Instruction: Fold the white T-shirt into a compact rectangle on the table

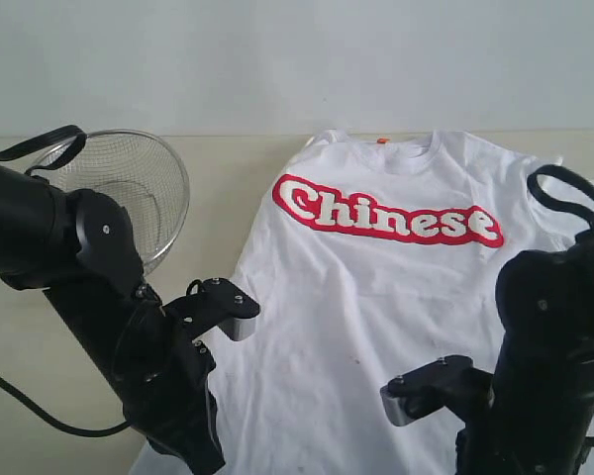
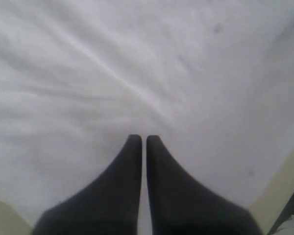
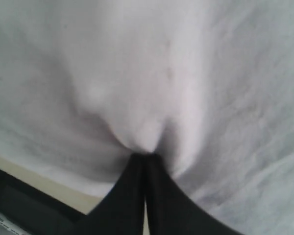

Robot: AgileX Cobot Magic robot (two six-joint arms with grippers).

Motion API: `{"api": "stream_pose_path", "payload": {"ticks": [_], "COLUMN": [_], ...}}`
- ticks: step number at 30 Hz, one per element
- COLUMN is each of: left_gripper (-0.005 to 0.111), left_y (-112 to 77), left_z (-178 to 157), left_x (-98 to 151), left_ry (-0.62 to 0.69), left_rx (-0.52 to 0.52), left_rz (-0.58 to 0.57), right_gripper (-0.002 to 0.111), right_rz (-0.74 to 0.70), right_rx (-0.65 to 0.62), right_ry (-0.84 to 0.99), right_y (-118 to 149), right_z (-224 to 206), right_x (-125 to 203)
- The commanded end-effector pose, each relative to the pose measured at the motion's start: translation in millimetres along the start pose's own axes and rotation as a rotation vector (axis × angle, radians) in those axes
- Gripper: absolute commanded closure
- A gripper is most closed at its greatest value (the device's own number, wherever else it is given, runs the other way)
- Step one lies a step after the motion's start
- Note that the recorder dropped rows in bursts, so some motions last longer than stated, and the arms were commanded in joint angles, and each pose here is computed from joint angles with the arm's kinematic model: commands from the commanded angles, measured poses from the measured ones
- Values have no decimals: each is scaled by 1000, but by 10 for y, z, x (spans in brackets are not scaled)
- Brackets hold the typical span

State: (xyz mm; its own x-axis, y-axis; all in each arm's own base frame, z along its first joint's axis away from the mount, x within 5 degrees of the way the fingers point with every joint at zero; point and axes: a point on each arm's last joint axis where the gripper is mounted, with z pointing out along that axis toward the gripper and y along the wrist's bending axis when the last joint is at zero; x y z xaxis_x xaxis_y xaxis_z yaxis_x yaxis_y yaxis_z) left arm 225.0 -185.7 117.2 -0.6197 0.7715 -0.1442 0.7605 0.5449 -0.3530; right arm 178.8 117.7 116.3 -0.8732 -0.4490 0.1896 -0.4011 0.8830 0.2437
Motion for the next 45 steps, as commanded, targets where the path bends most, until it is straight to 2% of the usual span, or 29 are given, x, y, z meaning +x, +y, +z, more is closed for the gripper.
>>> {"api": "stream_pose_path", "payload": {"ticks": [1, 12, 25, 32, 37, 42, 45], "left_gripper": [102, 102, 102, 102, 102, 102, 102], "left_y": [-26, -23, -25, -34, -32, -3, 68], "left_z": [14, 14, 14, -15, -159, -459, -677], "left_x": [6, 3, 5, 6, 8, 6, -22], "left_ry": [12, 8, 10, 7, -23, -138, -278], "left_rx": [6, 3, 5, -1, -50, -94, -150], "left_rz": [1, 1, -1, -11, -45, -86, -170], "right_gripper": [108, 108, 108, 108, 108, 108, 99], "right_rz": [-1, -73, -120, -169, -177, -108, -57], "right_rx": [6, 14, -78, -51, -17, 106, 166], "right_ry": [25, 67, 136, 2, -119, -255, -325], "right_y": [-6, 155, 233, 263, 283, 209, 166], "right_z": [67, 110, 97, -107, -306, -489, -575], "right_x": [-12, 34, 102, 64, 86, 70, 36]}}
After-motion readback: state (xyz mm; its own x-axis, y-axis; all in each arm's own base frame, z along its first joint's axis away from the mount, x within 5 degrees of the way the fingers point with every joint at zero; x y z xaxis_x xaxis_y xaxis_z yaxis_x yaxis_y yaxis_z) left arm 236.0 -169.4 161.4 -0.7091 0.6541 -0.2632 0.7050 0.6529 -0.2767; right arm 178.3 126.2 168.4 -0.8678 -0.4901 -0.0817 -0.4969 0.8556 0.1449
